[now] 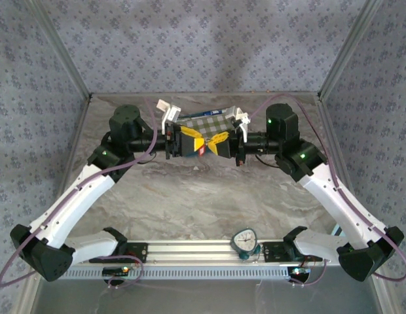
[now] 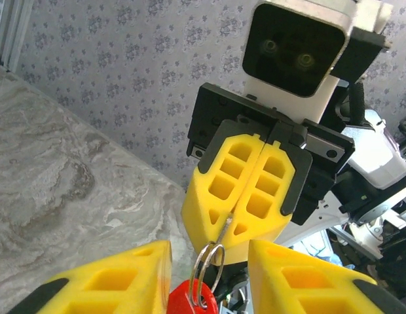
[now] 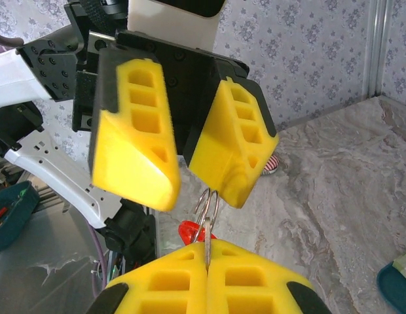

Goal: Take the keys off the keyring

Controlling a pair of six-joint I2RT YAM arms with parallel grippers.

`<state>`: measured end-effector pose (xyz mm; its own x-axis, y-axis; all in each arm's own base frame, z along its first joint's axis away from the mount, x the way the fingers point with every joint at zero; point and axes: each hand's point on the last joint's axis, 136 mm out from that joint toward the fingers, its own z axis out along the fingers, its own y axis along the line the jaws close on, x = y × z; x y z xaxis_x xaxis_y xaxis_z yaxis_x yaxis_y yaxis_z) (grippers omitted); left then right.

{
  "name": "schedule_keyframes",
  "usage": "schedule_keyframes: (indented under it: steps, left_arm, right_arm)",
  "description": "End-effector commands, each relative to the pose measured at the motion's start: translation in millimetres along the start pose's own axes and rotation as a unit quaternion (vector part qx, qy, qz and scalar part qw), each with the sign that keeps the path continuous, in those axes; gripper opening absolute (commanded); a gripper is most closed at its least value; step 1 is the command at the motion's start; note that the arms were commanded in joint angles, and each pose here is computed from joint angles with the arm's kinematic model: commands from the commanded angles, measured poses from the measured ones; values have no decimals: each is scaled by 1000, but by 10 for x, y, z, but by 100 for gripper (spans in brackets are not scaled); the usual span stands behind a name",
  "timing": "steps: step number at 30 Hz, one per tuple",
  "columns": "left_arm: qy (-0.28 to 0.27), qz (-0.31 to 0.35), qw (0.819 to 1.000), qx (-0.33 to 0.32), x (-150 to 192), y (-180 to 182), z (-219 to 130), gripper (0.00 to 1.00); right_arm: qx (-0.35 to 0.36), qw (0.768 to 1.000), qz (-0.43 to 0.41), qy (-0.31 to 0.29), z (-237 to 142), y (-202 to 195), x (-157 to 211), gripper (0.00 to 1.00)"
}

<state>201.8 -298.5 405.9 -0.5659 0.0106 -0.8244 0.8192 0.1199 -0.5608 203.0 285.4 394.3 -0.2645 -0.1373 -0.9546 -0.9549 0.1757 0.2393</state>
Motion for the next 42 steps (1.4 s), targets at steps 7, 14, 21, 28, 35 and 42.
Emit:
schedule_keyframes:
  steps: [7,14,21,28,35,42]
  left_arm:
    - [-1,24,999,22,-80,-165,7,22]
    - [-6,26,999,25,-107,-176,9,6]
    - [-41,18,999,4,-199,-104,-21,0]
    - [-82,-4,997,-14,-319,7,-123,0]
    - [-81,-11,997,-11,-310,12,-114,0]
    - [-80,-12,997,-15,-296,18,-122,0]
  right_arm:
    - [-5,1000,1,-5,-39,40,-100,0]
    - [-1,1000,-2,-2,-38,25,-90,0]
    - [16,999,-25,-23,-77,12,-113,0]
    - [13,999,-24,-24,-9,35,-11,0]
    - [34,998,-52,-20,52,51,72,0]
    - [59,990,-127,2,174,157,197,0]
